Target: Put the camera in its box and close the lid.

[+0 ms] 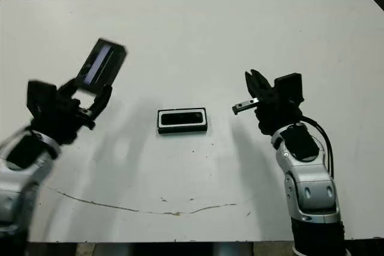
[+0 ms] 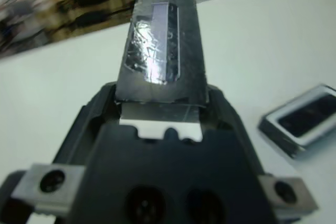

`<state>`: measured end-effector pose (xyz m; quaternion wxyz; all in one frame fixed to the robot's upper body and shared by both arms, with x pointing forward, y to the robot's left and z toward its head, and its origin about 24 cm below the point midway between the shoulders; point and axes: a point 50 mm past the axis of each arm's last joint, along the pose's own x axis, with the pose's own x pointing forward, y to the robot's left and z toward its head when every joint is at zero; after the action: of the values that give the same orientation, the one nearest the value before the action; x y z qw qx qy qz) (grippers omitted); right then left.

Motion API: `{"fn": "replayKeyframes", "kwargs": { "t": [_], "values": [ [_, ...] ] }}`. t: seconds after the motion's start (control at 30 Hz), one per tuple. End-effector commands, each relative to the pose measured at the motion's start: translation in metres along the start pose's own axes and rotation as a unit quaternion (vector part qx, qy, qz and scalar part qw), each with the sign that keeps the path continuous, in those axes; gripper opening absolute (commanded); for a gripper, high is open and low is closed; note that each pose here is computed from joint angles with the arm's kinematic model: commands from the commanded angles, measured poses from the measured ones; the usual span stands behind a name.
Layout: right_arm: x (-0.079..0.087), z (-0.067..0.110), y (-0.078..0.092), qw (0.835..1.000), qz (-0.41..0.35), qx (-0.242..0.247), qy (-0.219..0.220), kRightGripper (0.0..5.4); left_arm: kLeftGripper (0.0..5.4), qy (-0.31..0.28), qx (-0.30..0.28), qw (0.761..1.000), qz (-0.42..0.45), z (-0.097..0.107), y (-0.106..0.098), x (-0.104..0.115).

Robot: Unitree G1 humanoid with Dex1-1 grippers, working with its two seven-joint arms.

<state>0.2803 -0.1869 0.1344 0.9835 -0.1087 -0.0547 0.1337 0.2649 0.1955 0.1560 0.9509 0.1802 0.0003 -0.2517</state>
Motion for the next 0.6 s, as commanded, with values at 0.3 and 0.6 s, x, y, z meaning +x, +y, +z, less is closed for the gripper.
{"fn": "replayKeyframes", "kwargs": {
  "t": [0.3,0.6],
  "values": [
    [0.003,0.005,-0.037,1.000,0.003,0.006,0.009,0.00,2.73,0.045,0.042,0.969,-0.238,0.009,0.018,0.029],
    [0.001,0.006,-0.050,1.000,-0.011,-0.016,0.023,0.00,2.73,0.084,-0.002,0.928,-0.363,0.002,0.002,0.065]
  ]
}}
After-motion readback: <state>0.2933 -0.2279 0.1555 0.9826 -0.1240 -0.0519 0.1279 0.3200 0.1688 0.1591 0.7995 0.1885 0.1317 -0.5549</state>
